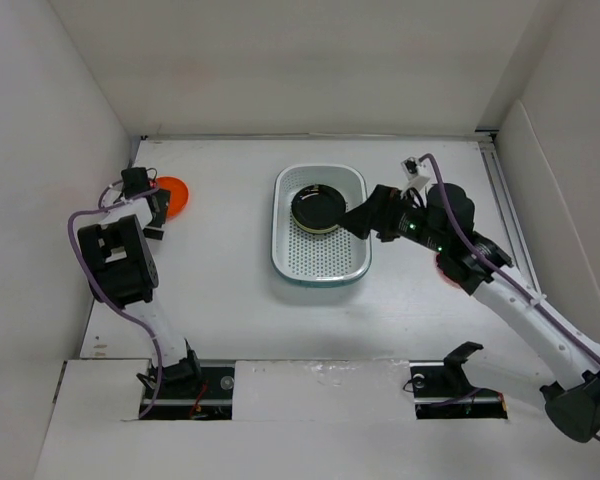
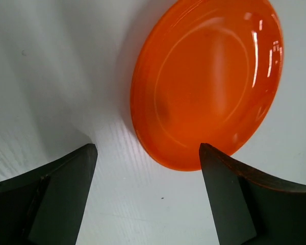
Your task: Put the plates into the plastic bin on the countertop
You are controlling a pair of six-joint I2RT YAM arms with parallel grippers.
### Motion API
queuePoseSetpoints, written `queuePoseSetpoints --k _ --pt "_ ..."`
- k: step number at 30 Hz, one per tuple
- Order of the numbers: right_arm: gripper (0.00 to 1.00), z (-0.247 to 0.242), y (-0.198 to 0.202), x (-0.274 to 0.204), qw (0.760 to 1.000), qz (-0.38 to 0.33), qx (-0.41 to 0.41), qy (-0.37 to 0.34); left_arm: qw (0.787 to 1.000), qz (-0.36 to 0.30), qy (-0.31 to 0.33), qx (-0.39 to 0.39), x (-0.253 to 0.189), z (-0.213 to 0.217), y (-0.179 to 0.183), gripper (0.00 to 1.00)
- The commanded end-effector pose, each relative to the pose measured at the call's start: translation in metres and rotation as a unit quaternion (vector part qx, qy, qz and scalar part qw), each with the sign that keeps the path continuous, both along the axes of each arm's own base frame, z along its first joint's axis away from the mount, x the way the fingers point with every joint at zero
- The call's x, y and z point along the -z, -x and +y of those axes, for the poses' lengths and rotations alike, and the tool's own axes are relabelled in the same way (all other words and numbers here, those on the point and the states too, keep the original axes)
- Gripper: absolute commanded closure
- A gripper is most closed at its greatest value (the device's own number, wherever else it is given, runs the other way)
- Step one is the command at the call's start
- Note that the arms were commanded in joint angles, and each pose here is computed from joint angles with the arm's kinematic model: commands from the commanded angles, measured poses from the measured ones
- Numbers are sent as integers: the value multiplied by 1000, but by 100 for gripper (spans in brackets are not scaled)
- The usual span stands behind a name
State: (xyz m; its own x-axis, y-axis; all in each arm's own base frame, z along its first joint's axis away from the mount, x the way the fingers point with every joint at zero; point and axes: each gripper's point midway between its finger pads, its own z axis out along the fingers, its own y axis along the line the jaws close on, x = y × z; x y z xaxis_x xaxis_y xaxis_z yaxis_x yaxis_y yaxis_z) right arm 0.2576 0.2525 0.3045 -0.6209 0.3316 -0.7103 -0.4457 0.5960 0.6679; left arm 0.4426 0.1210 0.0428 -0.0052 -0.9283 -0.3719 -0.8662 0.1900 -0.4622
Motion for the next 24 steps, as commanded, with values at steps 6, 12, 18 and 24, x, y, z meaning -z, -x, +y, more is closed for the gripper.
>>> queuePoseSetpoints --k 6,12,18,24 --pt "2 -20 1 -31 999 -36 -7 -28 997 64 -4 -36 28 10 9 32" --pt "4 -27 10 -48 998 -48 -20 -44 995 87 -4 -45 33 13 8 63" --pt "4 -37 21 -67 995 -59 -42 -64 993 115 -12 -21 34 10 -5 100" --pt "4 -54 27 -79 995 -67 -30 -66 995 93 7 22 32 -2 -17 100"
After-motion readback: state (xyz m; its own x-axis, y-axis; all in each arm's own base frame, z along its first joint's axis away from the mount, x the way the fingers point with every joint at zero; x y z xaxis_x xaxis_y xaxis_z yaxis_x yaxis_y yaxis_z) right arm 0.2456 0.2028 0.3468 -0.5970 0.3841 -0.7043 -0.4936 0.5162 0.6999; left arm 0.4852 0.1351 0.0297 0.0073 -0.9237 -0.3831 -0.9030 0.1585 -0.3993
